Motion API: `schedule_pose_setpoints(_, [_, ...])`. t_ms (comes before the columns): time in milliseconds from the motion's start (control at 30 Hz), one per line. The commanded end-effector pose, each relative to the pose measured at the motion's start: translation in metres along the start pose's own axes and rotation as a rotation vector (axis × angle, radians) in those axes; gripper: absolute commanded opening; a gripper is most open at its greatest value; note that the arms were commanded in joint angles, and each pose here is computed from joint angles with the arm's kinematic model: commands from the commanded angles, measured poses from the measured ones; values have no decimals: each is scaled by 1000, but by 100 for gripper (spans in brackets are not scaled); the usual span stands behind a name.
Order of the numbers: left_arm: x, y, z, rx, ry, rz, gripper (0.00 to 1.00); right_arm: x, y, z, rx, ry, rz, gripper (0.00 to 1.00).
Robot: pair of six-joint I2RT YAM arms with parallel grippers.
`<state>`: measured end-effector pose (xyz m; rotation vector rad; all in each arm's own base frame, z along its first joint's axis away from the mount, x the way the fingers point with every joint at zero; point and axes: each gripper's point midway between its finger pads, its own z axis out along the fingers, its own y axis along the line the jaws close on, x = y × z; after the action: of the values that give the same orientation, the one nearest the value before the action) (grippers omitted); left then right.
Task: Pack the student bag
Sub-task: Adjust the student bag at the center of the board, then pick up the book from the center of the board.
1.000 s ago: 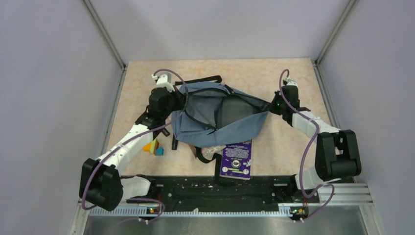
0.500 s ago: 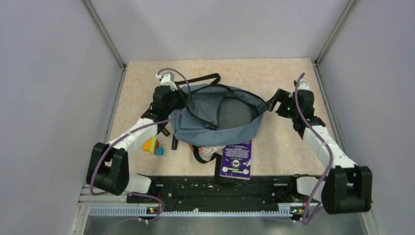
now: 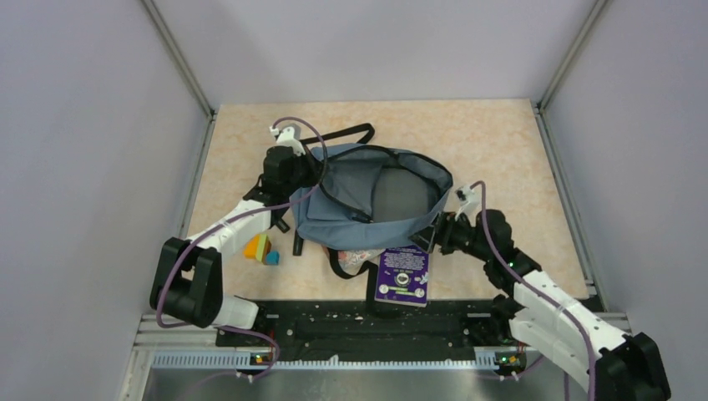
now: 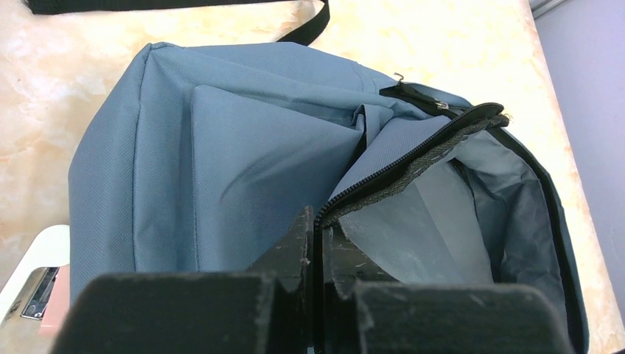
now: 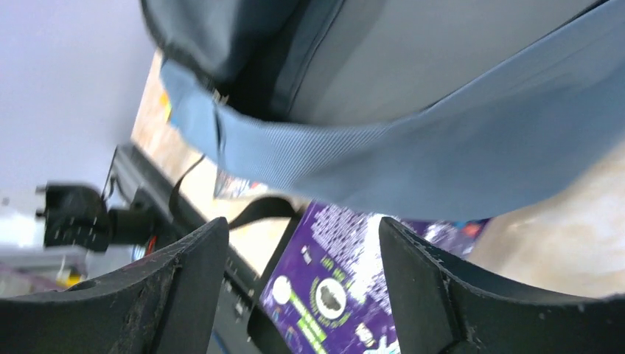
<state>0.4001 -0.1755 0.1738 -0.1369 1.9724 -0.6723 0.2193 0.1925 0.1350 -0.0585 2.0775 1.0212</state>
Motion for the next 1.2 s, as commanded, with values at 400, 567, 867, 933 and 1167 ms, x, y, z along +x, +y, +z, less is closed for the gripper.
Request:
schedule_pose_setpoints(400, [-19, -8, -8, 54, -73, 105, 0, 62, 57, 29, -250, -53, -3, 62])
schedule_pose_setpoints(567, [-18, -7, -10, 54, -72, 121, 0, 69, 57, 46, -237, -35, 14, 56])
schedule_pose_setpoints(867, [-17, -6, -12, 54, -78, 141, 0, 70, 47, 79, -184, -47, 51, 54])
schedule_pose_setpoints(933, [-17, -5, -12, 54, -76, 142, 0, 70, 49, 86, -190, -49, 65, 54])
schedule_pose_setpoints(1167, [-18, -5, -13, 54, -84, 152, 0, 71, 51, 103, -187, -65, 83, 54])
